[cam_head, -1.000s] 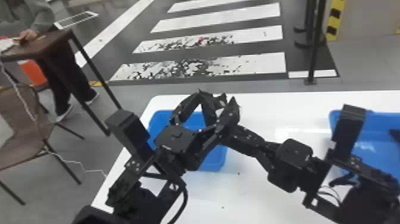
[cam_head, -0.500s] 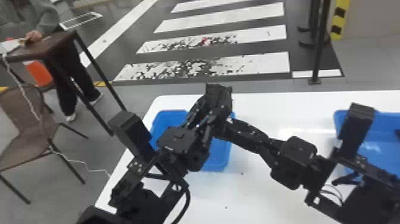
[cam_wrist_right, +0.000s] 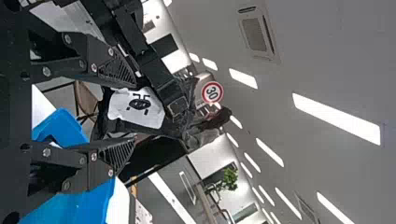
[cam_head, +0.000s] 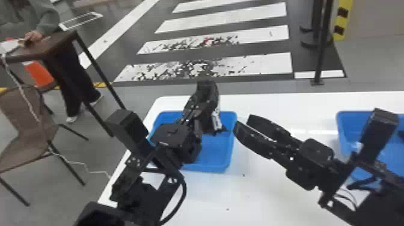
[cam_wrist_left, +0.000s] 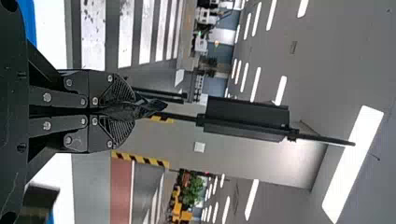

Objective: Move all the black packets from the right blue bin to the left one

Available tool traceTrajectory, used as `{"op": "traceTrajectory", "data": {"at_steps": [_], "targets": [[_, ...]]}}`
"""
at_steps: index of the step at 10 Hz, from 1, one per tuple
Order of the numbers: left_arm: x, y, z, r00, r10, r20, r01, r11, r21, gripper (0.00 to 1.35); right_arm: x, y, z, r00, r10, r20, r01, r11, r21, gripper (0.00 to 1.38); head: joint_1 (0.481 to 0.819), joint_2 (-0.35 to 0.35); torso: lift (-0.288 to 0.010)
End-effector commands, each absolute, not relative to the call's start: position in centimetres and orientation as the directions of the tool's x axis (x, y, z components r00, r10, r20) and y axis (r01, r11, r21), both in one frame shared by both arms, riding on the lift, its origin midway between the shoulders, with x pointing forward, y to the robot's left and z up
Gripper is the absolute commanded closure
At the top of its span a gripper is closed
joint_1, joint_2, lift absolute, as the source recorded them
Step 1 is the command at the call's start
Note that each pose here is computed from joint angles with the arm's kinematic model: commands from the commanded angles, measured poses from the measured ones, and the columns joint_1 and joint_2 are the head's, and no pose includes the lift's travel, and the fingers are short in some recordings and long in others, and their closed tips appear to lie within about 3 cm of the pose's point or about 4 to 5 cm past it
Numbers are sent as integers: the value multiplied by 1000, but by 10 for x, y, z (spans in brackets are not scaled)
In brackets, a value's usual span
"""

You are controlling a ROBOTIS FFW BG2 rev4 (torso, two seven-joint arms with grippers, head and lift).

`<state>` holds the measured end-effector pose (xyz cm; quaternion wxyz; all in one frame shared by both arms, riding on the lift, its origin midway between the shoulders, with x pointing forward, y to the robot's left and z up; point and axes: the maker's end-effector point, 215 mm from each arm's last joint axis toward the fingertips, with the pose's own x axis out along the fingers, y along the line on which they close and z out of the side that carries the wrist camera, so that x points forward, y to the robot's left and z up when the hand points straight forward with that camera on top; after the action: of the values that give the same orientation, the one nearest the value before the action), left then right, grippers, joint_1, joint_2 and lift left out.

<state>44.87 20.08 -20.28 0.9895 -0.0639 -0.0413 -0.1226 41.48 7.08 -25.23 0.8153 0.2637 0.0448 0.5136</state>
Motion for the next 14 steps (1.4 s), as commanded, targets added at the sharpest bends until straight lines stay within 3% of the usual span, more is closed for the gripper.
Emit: {"op": "traceTrajectory", "data": {"at_steps": [1, 3, 4, 5, 6, 8, 11, 14], "targets": [[480, 239, -221, 983, -146, 110, 148, 989, -9, 1210, 426, 47, -254, 520, 831, 199, -793, 382, 475, 246, 688, 341, -140], [519, 288, -274, 996, -45, 77, 39, 997, 74, 1208, 443, 9, -252, 591, 785, 186, -765, 472, 438, 239, 672, 340, -140], [522, 304, -287, 999, -7, 48, 4, 997, 71, 897, 450, -5, -252, 611, 775, 163, -755, 509, 412, 237, 672, 335, -140], [519, 300, -285, 998, -21, 65, 18, 998, 52, 274, 458, -26, -254, 647, 752, 126, -733, 568, 375, 233, 674, 332, -140], [512, 291, -265, 989, -52, 138, 47, 998, 36, 12, 470, -54, -251, 700, 707, 102, -695, 640, 327, 233, 677, 328, -140], [484, 267, -232, 980, -106, 166, 106, 994, 13, 217, 481, -109, -252, 801, 599, -9, -582, 782, 224, 229, 669, 259, -140], [417, 240, -192, 970, -164, 178, 174, 984, -40, 248, 488, -186, -267, 894, 420, -158, -400, 905, 142, 229, 668, 146, -140], [389, 217, -183, 965, -212, 151, 228, 969, -93, 243, 482, -256, -295, 904, 247, -348, -231, 969, 89, 225, 695, 14, -140]]}}
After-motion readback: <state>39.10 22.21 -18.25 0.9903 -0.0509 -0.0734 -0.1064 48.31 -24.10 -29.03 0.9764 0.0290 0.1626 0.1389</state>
